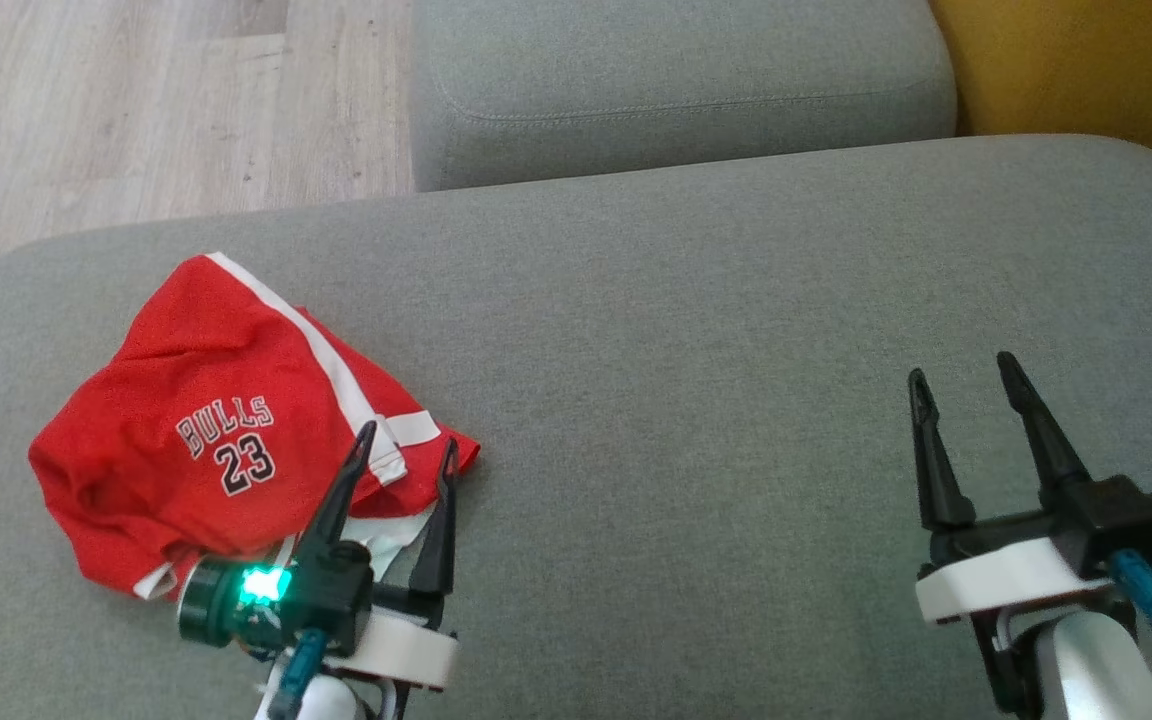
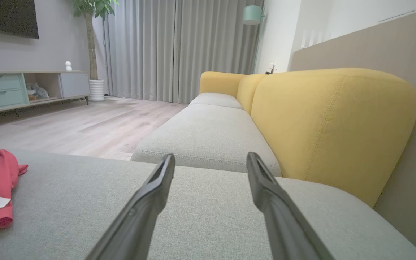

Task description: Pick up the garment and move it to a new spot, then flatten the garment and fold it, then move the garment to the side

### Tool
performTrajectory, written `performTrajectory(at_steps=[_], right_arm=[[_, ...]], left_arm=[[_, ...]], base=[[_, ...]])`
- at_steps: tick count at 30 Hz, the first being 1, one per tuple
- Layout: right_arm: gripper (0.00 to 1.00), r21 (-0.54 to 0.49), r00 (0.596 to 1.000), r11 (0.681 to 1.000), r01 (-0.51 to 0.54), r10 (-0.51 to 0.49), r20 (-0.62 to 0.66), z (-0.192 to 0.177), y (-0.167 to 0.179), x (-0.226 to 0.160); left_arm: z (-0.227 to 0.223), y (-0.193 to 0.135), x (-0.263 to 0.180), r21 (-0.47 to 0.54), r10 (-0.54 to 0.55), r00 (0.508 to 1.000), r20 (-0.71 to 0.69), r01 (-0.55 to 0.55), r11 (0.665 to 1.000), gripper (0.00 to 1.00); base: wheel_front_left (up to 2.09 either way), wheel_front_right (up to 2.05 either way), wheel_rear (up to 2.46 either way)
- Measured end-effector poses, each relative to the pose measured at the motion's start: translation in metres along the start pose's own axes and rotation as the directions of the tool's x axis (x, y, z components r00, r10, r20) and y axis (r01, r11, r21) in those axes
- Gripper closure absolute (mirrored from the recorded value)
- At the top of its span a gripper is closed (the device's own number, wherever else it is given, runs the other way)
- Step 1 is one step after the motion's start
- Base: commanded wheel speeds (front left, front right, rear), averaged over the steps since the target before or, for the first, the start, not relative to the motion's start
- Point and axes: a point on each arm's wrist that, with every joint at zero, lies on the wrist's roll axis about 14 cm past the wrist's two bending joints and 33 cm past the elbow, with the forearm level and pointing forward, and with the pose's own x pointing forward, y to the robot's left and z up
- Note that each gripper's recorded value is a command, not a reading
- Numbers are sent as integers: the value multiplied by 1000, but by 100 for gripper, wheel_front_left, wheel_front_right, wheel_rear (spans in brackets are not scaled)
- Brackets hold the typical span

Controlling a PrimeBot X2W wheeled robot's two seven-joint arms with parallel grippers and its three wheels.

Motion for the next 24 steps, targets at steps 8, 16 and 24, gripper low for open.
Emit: performTrajectory(at_steps=[8,16,24], right_arm=[[0,162,998,985,65,-62,-21,-15,-13,-5],[0,173,997,983,58,-49,-60,-29,-7,-14],[0,203,996,978,53,-38,-77,-35,-1,-17]], left_arm=[[17,19,3,-136,99,994,54,-91,986,0],[3,19,-6,-192,96,995,27,-89,977,0],[-17,17,-11,-195,92,995,-33,-97,976,0]], base=[[0,0,0],[0,0,0],[0,0,0]])
